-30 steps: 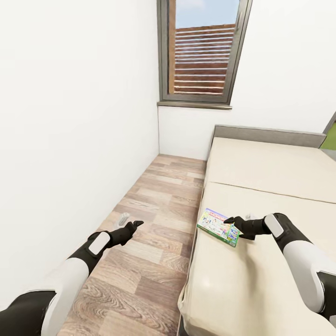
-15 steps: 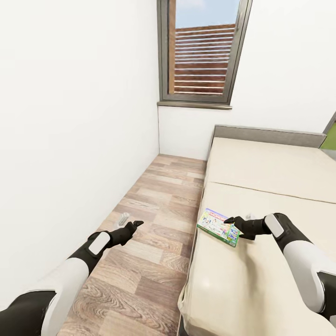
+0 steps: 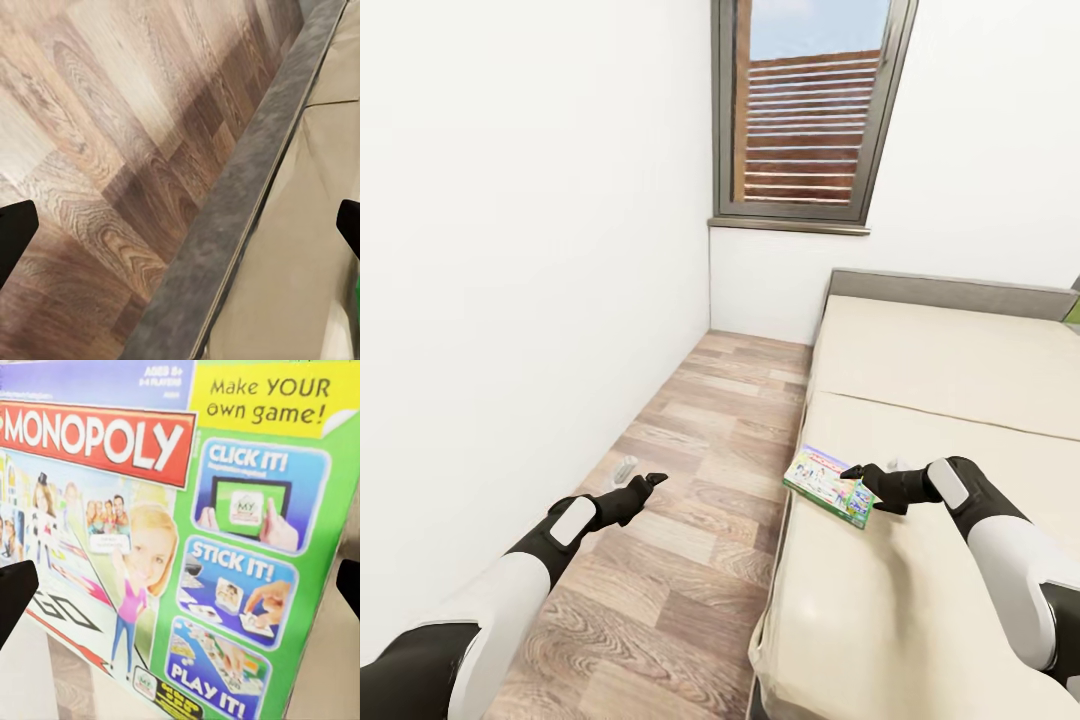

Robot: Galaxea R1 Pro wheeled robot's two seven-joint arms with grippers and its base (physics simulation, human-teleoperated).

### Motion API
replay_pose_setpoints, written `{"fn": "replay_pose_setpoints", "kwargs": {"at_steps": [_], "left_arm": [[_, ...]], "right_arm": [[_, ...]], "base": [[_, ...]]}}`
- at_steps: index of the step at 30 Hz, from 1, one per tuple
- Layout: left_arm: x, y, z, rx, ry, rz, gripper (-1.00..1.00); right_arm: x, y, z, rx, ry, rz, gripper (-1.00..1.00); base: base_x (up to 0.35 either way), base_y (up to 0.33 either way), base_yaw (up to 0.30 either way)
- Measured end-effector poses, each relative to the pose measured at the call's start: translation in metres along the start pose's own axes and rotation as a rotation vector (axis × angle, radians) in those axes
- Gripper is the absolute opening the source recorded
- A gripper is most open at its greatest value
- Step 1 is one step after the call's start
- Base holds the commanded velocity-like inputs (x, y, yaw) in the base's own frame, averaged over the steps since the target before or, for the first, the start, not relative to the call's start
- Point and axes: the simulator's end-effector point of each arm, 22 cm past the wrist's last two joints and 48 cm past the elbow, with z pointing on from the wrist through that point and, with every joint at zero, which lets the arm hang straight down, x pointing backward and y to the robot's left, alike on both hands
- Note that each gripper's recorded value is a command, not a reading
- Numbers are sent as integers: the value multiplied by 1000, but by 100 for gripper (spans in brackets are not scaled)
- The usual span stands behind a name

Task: Put all the toys in the child's room - the three board games (two on the bed and one on the table), the two jigsaw puzzles on the table, and the tennis ball on the table - inside the toy box on the table in the child's room.

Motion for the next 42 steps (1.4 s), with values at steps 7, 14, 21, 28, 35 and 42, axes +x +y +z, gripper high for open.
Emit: {"fn": "replay_pose_setpoints", "kwargs": {"at_steps": [7, 14, 21, 28, 35, 42], "left_arm": [[0, 0, 0, -1, 0, 0, 100], [0, 0, 0, 0, -1, 1, 100], [0, 0, 0, 0, -1, 1, 100], [0, 0, 0, 0, -1, 1, 100], [0, 0, 0, 0, -1, 1, 100], [0, 0, 0, -1, -1, 1, 100]], "right_arm": [[0, 0, 0, 0, -1, 1, 100], [0, 0, 0, 0, -1, 1, 100], [-1, 0, 0, 0, -1, 1, 100], [-1, -1, 0, 1, -1, 1, 100], [-1, -1, 0, 0, -2, 1, 100], [-1, 0, 0, -1, -2, 2, 100]], "base": [[0, 0, 42], [0, 0, 15], [0, 0, 6], [0, 0, 26], [0, 0, 113], [0, 0, 80]]}}
